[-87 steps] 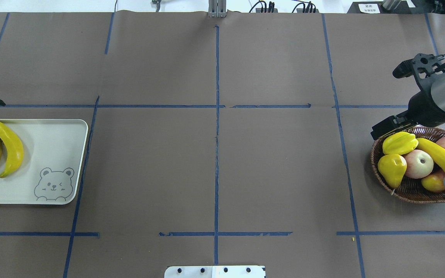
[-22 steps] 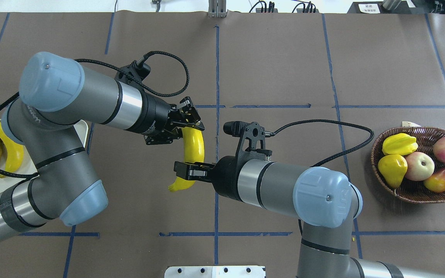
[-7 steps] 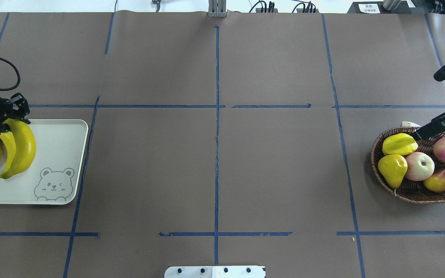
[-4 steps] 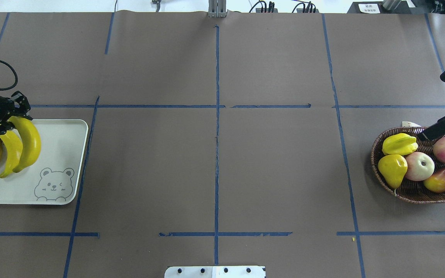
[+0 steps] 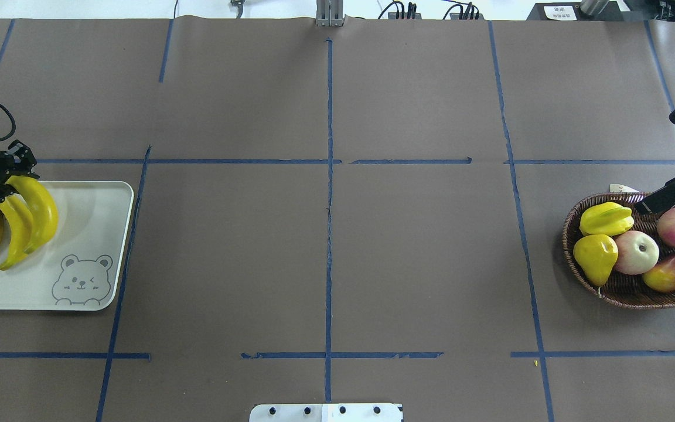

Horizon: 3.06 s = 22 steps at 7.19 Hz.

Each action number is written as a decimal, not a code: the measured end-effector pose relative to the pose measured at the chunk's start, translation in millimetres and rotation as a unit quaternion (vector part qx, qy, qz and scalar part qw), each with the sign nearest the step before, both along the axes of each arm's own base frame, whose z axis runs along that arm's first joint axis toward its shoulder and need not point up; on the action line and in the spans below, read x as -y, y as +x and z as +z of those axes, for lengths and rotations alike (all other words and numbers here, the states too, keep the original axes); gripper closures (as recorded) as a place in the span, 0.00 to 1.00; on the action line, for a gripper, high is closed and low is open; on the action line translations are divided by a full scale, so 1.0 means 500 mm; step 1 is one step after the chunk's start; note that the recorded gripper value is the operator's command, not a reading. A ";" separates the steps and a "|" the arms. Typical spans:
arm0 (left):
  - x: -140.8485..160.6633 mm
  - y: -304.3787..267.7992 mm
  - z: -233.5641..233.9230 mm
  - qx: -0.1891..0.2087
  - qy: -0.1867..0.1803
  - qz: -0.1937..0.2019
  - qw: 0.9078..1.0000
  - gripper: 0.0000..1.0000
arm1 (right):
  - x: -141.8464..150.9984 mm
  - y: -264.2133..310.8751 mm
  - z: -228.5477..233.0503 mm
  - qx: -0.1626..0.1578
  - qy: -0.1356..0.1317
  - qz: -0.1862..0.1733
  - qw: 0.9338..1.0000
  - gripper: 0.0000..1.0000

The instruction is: Transfer all bananas from basket to plate

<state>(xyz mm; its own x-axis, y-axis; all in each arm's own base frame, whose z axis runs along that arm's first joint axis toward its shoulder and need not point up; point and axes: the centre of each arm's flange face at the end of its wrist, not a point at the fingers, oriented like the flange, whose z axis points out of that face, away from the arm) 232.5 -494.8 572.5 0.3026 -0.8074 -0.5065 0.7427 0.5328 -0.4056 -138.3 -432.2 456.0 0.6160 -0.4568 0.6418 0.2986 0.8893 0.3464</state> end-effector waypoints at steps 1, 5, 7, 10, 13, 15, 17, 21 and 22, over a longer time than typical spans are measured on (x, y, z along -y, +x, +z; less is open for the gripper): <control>-0.002 -0.003 0.001 -0.002 0.007 0.004 1.000 0.00 | -0.001 0.001 0.001 0.000 0.000 0.000 1.000 0.00; -0.057 -0.106 -0.034 -0.020 0.076 0.108 0.991 0.00 | -0.007 0.026 0.024 -0.006 -0.007 0.007 1.000 0.00; -0.106 -0.198 0.016 0.016 0.149 0.211 0.966 0.00 | -0.019 0.084 0.067 -0.016 -0.001 0.005 1.000 0.00; -0.137 -0.342 0.085 0.077 0.235 0.344 0.906 0.00 | -0.029 0.213 0.167 -0.005 0.011 -0.004 1.000 0.00; -0.149 -0.489 0.124 0.078 0.271 0.449 0.848 0.00 | -0.036 0.317 0.278 -0.006 0.006 0.000 1.000 0.00; -0.166 -0.529 0.128 0.033 0.273 0.460 0.844 0.00 | -0.048 0.356 0.306 -0.009 -0.019 0.016 1.000 0.00; -0.185 -0.544 0.113 0.013 0.270 0.454 0.849 0.00 | -0.079 0.372 0.339 -0.014 -0.050 0.027 0.998 0.01; -0.202 -0.578 0.105 0.030 0.267 0.440 0.857 0.00 | -0.105 0.376 0.379 -0.017 -0.109 0.063 0.992 0.00; -0.205 -0.581 0.107 0.036 0.264 0.440 0.858 0.00 | -0.105 0.376 0.380 -0.017 -0.112 0.066 0.991 0.00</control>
<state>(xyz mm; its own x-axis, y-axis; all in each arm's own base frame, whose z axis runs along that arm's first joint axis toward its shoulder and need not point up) -58.0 -392.5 625.8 0.7226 0.0845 -0.6861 -0.0274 0.9952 0.0938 49.8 -379.7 645.9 0.6845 -0.2191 0.6953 0.1820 0.9749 0.1281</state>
